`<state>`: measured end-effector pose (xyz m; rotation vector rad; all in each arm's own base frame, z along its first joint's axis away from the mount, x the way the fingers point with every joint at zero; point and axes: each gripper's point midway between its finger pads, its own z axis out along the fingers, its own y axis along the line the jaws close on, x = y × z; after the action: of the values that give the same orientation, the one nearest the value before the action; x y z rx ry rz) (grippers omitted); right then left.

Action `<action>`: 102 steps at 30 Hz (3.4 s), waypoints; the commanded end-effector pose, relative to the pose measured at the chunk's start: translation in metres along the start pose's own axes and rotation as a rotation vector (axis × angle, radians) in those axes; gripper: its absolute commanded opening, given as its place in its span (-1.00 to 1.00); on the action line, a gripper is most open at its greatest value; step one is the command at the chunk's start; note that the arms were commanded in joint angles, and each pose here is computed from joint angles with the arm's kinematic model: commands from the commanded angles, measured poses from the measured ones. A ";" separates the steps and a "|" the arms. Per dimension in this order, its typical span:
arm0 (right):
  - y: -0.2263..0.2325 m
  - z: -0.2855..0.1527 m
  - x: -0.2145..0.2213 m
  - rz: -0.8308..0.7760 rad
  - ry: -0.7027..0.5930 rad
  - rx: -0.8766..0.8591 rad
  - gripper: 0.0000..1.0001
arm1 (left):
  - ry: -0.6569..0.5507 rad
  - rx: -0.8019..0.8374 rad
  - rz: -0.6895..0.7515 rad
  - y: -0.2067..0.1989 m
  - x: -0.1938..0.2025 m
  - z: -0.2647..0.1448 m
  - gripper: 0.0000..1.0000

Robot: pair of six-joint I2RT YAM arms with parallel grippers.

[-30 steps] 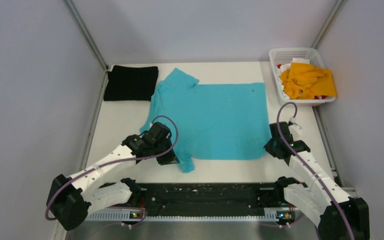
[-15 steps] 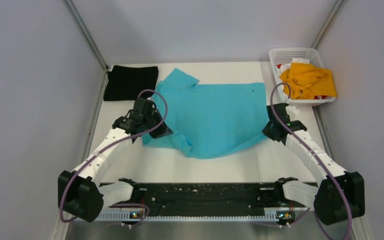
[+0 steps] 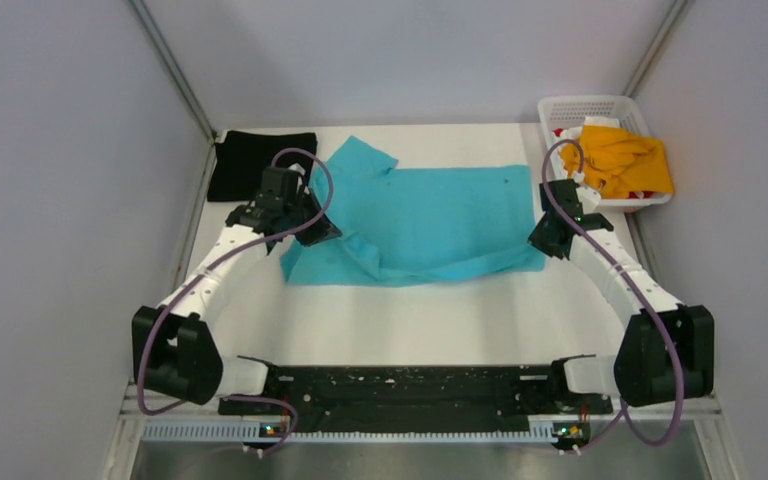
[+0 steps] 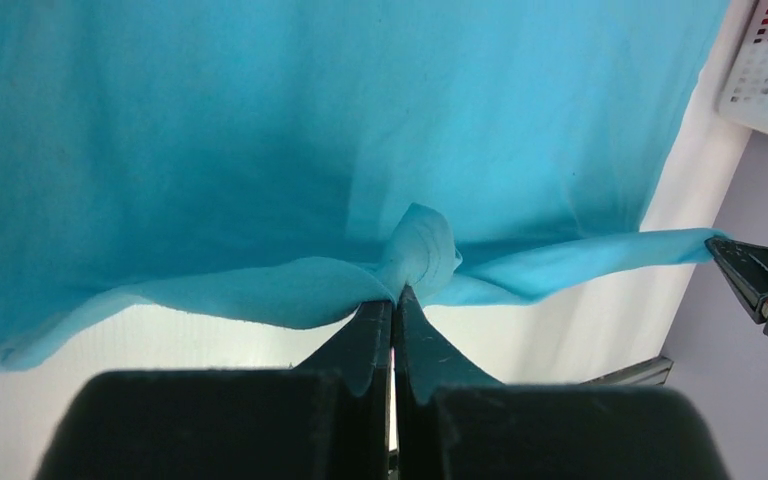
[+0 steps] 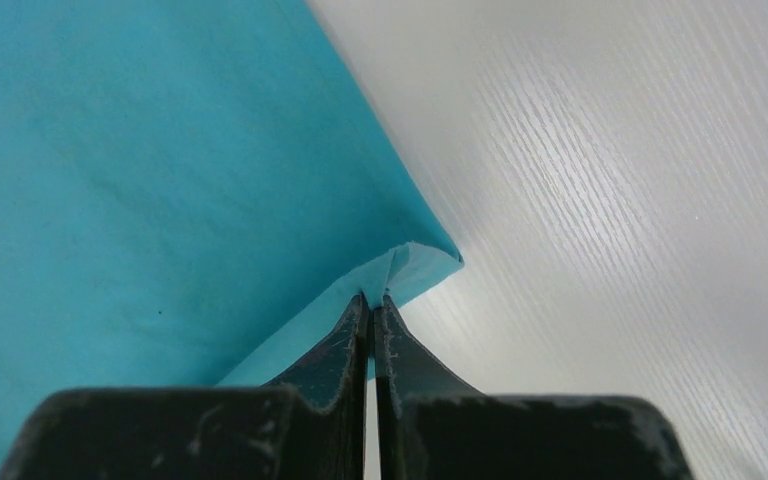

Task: Fold and stack the t-shirts
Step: Fold the flattened tshirt in 1/3 of the way

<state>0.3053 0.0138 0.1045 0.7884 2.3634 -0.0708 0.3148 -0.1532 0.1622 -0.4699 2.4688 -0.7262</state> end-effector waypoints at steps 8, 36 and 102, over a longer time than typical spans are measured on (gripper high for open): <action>0.031 0.014 -0.040 0.020 -0.011 -0.054 -1.00 | -0.081 0.036 0.049 -0.013 -0.062 0.017 -1.00; 0.080 0.038 -0.040 -0.131 0.022 -0.256 0.98 | -0.037 -0.021 -0.039 0.014 -0.109 0.061 0.97; 0.043 -0.073 0.071 -0.128 0.068 -0.414 0.97 | -0.126 -0.288 -0.264 0.110 0.070 -0.041 0.98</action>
<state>0.2008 0.1026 0.0747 0.5100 2.6169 0.3657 0.1686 -0.0838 0.0514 -1.0750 2.5673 -0.4117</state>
